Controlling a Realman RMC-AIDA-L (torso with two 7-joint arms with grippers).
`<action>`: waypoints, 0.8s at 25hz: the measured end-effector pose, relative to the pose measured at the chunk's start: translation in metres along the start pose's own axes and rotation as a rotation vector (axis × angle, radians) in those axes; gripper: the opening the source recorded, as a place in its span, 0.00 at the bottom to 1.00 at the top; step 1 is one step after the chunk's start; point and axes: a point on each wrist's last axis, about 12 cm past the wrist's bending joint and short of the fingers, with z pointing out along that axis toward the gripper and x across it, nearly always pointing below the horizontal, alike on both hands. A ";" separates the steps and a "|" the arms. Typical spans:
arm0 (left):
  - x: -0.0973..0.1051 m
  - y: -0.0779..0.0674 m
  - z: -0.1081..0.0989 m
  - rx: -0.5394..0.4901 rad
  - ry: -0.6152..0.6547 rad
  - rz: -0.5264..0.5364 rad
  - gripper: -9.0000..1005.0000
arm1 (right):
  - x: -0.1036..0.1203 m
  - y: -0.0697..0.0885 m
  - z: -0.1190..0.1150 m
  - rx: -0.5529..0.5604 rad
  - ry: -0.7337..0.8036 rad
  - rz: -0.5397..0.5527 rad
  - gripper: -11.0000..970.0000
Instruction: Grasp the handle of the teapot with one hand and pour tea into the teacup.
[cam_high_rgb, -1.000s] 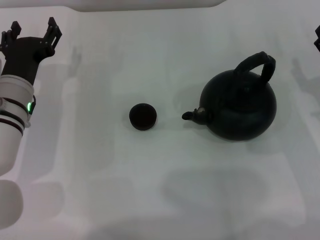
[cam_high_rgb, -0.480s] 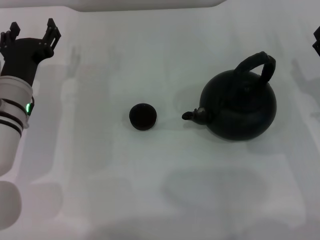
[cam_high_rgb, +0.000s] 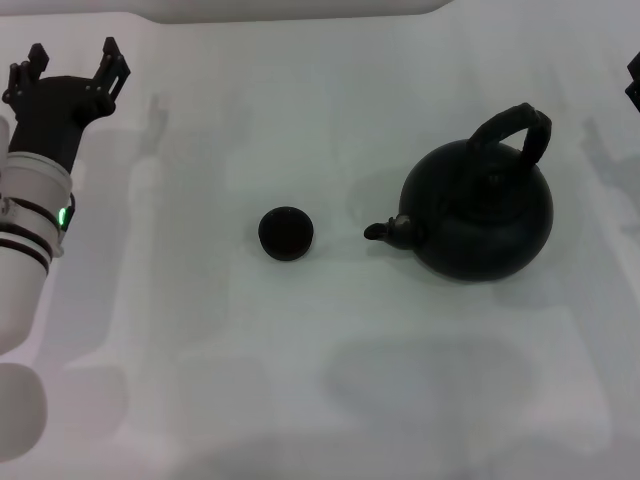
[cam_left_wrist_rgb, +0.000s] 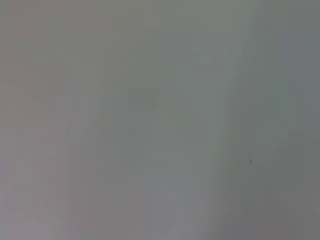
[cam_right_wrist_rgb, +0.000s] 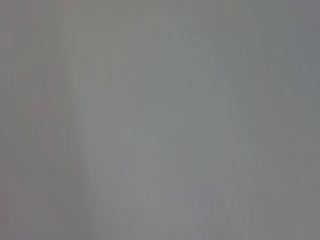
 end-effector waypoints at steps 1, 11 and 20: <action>0.000 0.000 0.000 0.000 0.000 0.000 0.88 | 0.000 0.000 0.000 0.000 0.000 0.000 0.90; 0.000 -0.001 0.000 0.000 -0.001 -0.001 0.88 | -0.001 -0.001 0.001 0.001 -0.002 -0.001 0.90; 0.002 -0.008 -0.003 0.057 0.000 0.034 0.88 | 0.000 -0.001 0.000 0.001 -0.001 -0.002 0.90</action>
